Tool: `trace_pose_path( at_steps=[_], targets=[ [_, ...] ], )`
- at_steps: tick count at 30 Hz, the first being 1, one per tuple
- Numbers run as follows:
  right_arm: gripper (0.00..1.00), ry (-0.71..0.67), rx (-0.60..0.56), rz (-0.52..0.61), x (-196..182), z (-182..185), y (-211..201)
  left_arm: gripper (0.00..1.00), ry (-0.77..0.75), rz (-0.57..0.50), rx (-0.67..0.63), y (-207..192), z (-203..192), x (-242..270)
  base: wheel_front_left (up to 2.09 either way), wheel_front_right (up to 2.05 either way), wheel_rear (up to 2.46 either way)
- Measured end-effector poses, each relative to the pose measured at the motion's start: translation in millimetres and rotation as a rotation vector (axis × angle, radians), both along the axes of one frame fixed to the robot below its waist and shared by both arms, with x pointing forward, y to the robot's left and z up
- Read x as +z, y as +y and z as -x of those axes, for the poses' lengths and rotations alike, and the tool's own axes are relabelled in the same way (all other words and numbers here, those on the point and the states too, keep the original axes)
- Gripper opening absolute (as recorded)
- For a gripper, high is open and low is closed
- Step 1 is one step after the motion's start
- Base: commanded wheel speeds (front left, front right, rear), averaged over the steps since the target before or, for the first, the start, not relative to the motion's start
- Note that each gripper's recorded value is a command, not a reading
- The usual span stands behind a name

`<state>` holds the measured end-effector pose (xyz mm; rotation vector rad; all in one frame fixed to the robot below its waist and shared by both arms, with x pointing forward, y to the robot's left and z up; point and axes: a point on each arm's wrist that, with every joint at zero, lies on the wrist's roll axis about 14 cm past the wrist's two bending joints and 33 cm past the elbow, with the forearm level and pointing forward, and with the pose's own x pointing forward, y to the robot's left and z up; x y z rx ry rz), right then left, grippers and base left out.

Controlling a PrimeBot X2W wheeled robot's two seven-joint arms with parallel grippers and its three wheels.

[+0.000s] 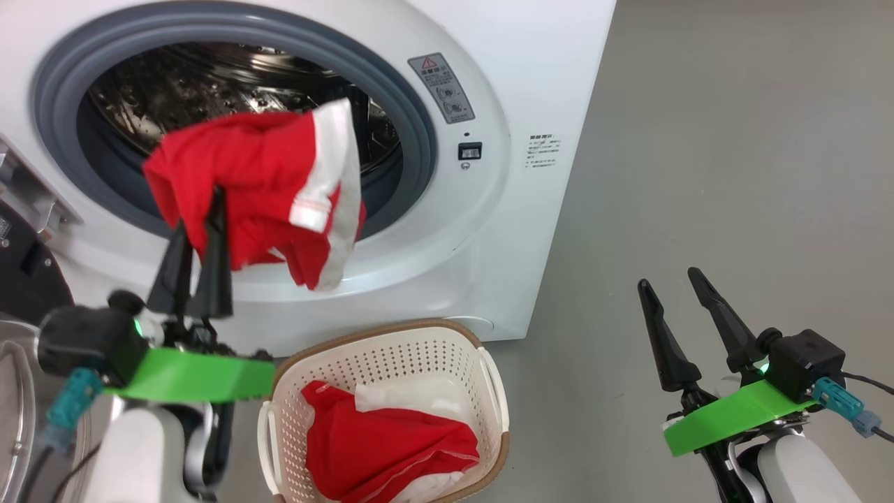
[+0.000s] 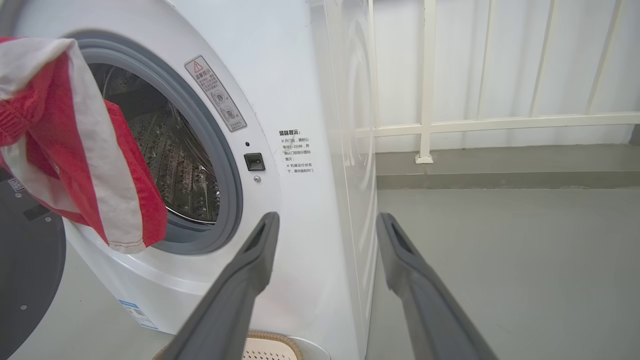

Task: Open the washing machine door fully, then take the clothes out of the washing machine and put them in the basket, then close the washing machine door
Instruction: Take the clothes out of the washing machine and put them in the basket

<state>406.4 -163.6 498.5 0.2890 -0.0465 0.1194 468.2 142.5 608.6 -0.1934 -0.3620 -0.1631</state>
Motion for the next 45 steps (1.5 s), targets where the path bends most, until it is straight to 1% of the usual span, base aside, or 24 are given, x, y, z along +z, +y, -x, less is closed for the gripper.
trace_pose_path(
  at_steps=[3, 6, 13, 18, 19, 20, 28, 37, 42, 45],
  targets=[
    [1.00, -0.002, -0.003, 0.000, 1, 2, -1, 0.00, 0.011, -0.005, -0.019, -6, 9, -6, 0.00, 0.00, 0.00],
    [1.00, -0.001, -0.008, 0.001, 1, 2, -3, 0.00, 0.060, -0.008, -0.036, -14, 16, -25, 0.00, 0.00, 0.00],
    [1.00, 0.018, -0.014, 0.001, -7, 0, -5, 0.00, 0.239, 0.052, -0.075, -32, 25, -83, 0.00, 0.00, 0.00],
    [1.00, 0.042, -0.012, 0.002, -16, -4, -5, 0.00, 0.414, 0.092, -0.085, -41, 29, -137, 0.00, 0.00, 0.00],
    [1.00, 0.054, -0.010, 0.007, -21, -5, -5, 0.00, 0.478, 0.081, -0.085, -43, 30, -157, 0.00, 0.00, 0.00],
    [1.00, 0.059, -0.009, 0.009, -23, -6, -5, 0.00, 0.506, 0.076, -0.082, -43, 29, -166, 0.00, 0.00, 0.00],
    [1.00, 0.080, -0.002, 0.017, -33, -19, -5, 0.00, 0.722, 0.091, -0.060, -43, 20, -231, 0.00, 0.00, 0.00],
    [1.00, 0.105, -0.052, 0.034, -41, -20, -24, 0.00, 0.996, 0.047, -0.113, -64, 35, -304, 0.00, 0.00, 0.00],
    [1.00, 0.127, -0.076, 0.042, -50, -21, -33, 0.00, 1.222, 0.046, -0.131, -70, 50, -341, 0.00, 0.00, 0.00],
    [1.00, 0.146, -0.087, 0.045, -57, -21, -37, 0.00, 1.306, 0.038, -0.147, -75, 52, -354, 0.00, 0.00, 0.00]
  ],
)
